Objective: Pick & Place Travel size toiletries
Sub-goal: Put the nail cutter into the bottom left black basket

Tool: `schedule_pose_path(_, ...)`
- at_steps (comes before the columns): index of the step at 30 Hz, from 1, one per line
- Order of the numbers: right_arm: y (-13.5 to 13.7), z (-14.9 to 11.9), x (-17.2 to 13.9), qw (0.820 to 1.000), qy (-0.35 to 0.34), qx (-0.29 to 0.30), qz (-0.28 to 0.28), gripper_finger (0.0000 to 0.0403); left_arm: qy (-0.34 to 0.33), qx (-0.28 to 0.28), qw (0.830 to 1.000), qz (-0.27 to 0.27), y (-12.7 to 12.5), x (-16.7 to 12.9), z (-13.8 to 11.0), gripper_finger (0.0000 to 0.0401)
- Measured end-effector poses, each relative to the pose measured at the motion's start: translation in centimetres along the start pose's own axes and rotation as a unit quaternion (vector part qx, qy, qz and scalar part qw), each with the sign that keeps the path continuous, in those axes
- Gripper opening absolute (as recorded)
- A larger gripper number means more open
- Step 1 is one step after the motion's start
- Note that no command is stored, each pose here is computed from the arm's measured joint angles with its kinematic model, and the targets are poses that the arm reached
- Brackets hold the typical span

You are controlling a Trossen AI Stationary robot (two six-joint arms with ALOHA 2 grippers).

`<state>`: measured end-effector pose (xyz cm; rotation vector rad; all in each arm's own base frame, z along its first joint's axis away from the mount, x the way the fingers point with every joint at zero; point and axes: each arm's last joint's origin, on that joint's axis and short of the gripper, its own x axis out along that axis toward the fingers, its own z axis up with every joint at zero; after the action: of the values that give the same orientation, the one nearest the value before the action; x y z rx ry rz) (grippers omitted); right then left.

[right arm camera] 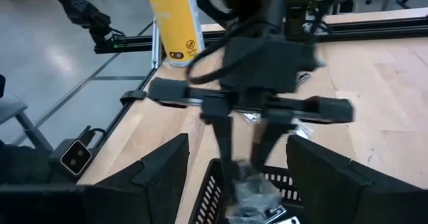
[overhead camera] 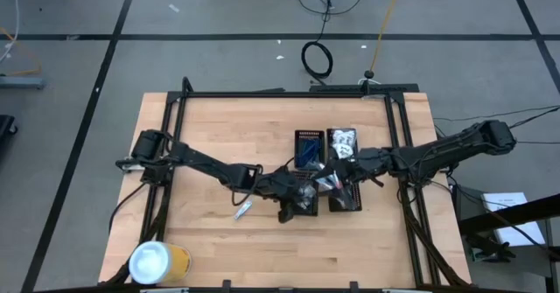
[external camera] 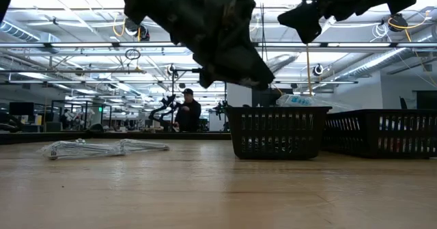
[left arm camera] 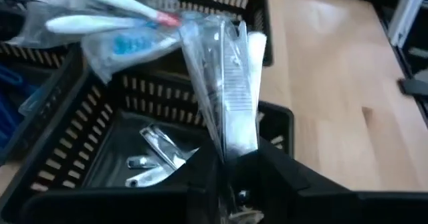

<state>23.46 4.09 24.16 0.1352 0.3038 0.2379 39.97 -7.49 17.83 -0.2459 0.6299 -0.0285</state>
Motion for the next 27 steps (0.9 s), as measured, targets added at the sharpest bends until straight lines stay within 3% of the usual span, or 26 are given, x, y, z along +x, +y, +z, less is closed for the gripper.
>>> schedule_pose_path(5, 0.1, 0.0, 0.0, 1.0, 0.001, -0.001, 0.002, 0.0238, 0.006, -0.026, 1.0, 0.008, 0.6, 0.2, -0.1, 0.0122)
schedule_pose_path(12, 0.1, -0.1, 0.0, 1.0, 0.006, 0.0, 0.001, 0.0238, 0.005, -0.003, 1.0, 0.007, 0.5, 0.2, -0.1, 0.0153)
schedule_pose_path(17, 0.1, -0.4, 0.0, 1.0, 0.018, 0.001, -0.001, 0.0238, 0.07, -0.023, 0.997, 0.018, 1.0, -2.1, 0.1, 0.0157)
schedule_pose_path(21, 0.1, -0.4, 0.0, 1.0, 0.022, 0.002, -0.001, 0.0238, 0.128, -0.077, 0.985, 0.08, 1.1, -5.8, 0.2, 0.0158)
schedule_pose_path(27, 0.0, -0.5, 0.0, 1.0, 0.026, 0.002, -0.002, 0.0238, 0.155, -0.1, 0.961, 0.207, -0.1, -9.1, -1.1, 0.0159)
